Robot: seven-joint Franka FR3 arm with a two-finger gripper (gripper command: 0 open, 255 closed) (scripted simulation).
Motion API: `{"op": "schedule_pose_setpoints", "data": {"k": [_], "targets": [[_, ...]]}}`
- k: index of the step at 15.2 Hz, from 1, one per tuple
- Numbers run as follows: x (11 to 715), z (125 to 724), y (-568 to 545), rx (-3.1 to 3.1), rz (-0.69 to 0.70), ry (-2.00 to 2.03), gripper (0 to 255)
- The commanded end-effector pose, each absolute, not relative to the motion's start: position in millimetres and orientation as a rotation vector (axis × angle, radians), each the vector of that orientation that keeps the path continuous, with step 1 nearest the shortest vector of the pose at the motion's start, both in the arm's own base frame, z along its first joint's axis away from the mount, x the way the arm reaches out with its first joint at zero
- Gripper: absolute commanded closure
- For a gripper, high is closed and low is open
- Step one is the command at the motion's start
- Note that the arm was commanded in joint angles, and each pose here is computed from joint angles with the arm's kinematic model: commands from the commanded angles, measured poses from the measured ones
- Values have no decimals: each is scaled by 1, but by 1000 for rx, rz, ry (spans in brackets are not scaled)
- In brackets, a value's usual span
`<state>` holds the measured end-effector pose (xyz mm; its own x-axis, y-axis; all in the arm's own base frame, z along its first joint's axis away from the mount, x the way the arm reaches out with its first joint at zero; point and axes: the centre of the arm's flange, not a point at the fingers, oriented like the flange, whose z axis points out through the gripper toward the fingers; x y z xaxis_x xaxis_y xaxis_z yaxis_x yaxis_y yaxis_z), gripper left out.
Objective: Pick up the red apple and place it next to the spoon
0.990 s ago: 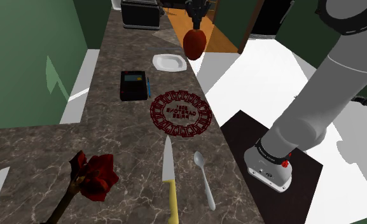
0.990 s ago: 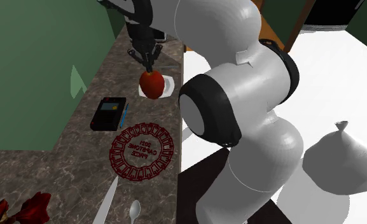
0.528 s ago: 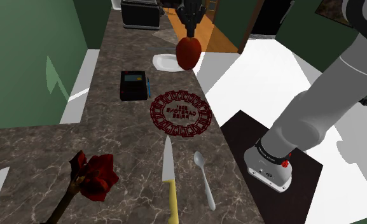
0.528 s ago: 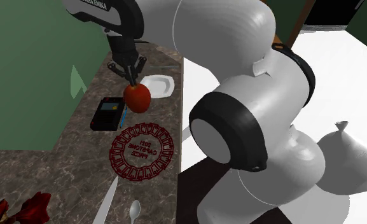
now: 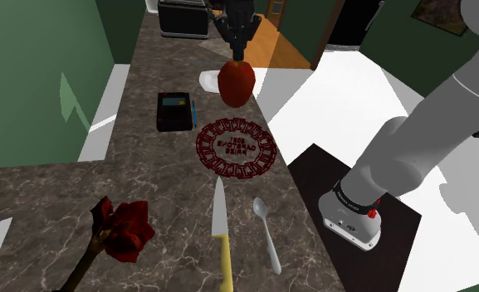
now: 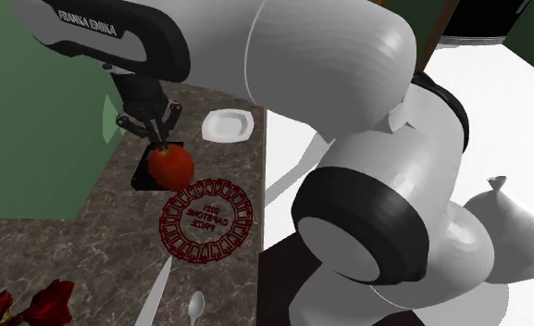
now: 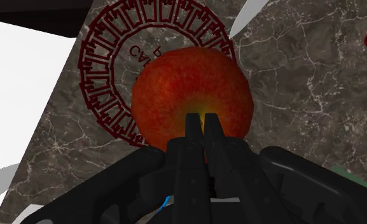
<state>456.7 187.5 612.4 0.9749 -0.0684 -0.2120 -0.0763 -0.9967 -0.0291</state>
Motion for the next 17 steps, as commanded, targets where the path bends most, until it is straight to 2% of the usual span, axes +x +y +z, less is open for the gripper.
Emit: {"op": "schedule_pose_setpoints", "data": {"k": [1, 17], "targets": [[442, 612, 212, -3085, 329, 116, 255], [342, 613, 398, -3085, 329, 116, 255]]}}
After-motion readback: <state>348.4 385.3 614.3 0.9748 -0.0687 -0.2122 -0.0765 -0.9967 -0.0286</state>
